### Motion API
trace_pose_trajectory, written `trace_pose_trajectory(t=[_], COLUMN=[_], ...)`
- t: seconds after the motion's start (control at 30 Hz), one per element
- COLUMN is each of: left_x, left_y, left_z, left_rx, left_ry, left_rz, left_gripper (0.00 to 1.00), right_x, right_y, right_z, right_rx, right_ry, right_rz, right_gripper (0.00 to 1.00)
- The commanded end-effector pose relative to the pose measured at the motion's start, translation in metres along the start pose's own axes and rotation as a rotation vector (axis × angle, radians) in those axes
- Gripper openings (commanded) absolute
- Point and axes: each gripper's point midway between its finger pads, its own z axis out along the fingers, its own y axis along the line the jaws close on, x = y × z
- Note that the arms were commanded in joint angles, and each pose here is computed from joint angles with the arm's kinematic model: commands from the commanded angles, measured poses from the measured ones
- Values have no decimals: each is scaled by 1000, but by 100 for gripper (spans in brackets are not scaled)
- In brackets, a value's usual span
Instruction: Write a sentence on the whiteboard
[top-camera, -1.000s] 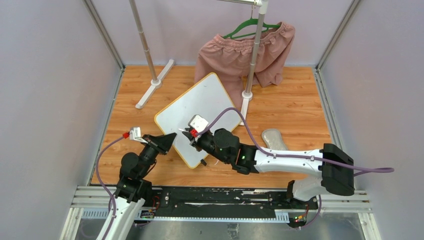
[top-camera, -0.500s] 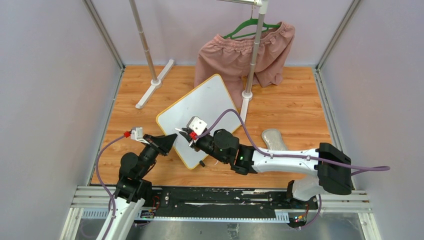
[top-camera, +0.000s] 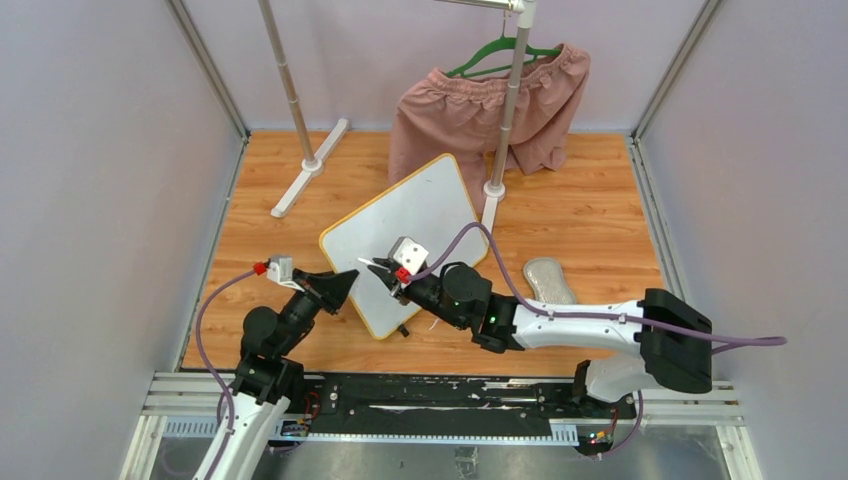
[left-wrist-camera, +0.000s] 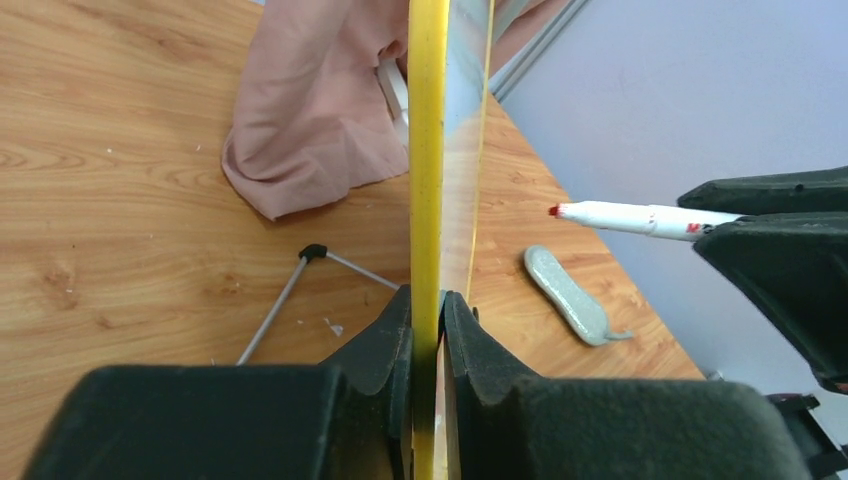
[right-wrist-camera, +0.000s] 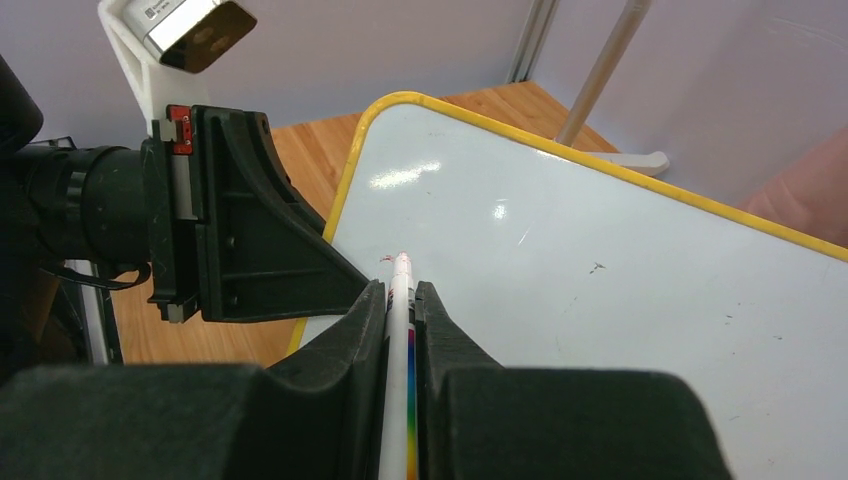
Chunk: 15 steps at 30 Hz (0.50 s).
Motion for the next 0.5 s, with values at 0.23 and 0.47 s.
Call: trace_pose_trajectory(t=[0.23,0.47], left_x=[23,30], left_y=[7,8], left_z=[7,7], left_rx=[78,77], left_ry=[38,52], left_rz=[115,69], left_gripper=[0,11], right_x=[-27,-20], right_y=[-24,-28], right_z=[-33,-42], right_rx=[63,76], right_ry=[-74,-48], right_rz=[16,16], right_gripper=[0,0])
